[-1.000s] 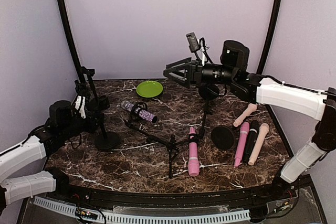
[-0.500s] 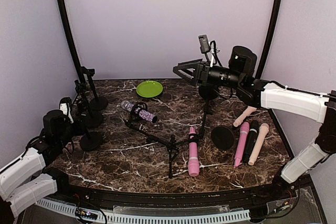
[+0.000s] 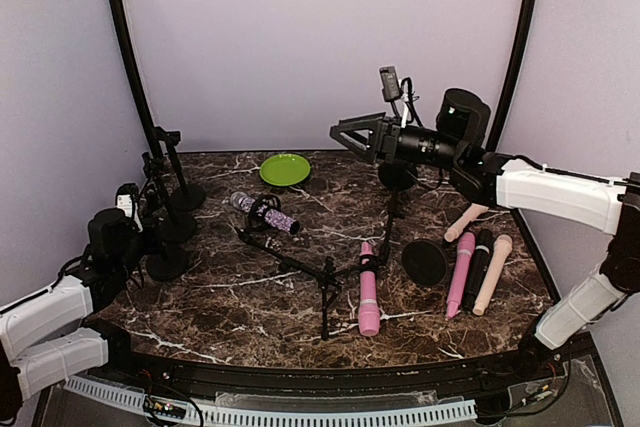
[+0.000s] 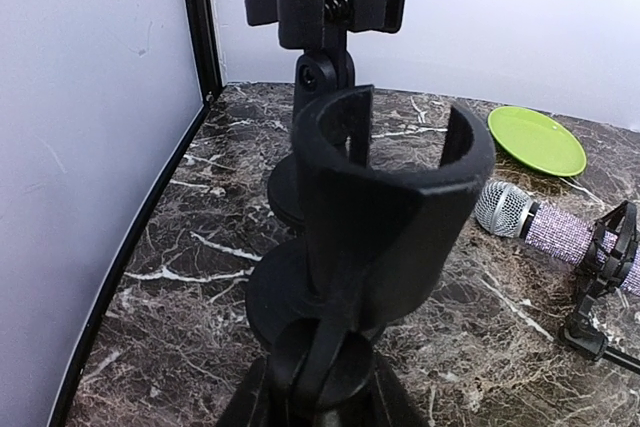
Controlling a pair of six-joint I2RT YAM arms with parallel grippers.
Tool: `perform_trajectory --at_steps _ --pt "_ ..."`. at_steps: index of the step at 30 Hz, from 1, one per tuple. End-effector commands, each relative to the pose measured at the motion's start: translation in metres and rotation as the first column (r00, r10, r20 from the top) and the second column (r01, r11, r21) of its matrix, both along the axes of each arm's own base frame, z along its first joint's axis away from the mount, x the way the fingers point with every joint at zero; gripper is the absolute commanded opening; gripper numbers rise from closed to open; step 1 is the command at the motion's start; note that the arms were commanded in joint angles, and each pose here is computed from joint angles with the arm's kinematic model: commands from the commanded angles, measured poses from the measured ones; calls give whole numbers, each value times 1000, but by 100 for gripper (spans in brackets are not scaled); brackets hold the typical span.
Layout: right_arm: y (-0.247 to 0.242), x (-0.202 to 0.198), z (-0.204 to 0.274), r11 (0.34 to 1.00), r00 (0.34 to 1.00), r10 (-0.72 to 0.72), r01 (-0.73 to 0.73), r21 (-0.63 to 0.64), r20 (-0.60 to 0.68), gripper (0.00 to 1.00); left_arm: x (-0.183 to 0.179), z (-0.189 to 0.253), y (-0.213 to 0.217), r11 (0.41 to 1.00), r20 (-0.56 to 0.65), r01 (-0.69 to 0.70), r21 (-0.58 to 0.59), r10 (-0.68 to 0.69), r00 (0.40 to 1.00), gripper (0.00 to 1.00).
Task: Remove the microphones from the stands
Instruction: Place the microphone stand with the microphone at the corner of the board, then pick up the microphone stand with the microphone from the center of the board.
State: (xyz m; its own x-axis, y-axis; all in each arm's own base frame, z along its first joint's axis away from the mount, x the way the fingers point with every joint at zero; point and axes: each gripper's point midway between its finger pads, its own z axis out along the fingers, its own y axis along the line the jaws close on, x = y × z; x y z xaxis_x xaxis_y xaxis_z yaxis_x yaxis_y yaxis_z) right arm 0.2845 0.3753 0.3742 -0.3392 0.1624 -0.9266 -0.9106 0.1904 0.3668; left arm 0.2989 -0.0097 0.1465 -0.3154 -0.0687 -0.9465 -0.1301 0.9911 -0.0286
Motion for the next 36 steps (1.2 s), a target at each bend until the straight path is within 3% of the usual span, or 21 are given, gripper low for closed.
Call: perform_trajectory --at_steps 1,9,15,19,25,30,36 --pt "-5 0 6 1000 1000 -14 14 24 15 79 10 28 5 1000 126 -18 14 16 992 0" --pt "-6 0 0 1000 1000 -21 21 14 4 80 15 21 5 1000 106 -11 5 11 994 3" --pt "-7 0 0 999 1000 -31 31 8 2 80 14 22 7 999 76 -32 -23 33 997 50" --pt "-8 3 -3 999 999 -50 50 -12 6 80 10 27 8 997 83 -44 -67 49 995 72" --pt "-6 19 -15 990 994 -110 108 -94 -20 80 6 45 2 993 71 -16 -119 24 997 79" --pt "-2 36 -40 955 983 -181 167 -244 -38 80 1 72 -10 983 80 49 -177 -35 996 80" --pt "18 27 -76 895 984 -173 144 -423 -31 80 -6 110 -24 969 87 125 -215 -108 990 83"
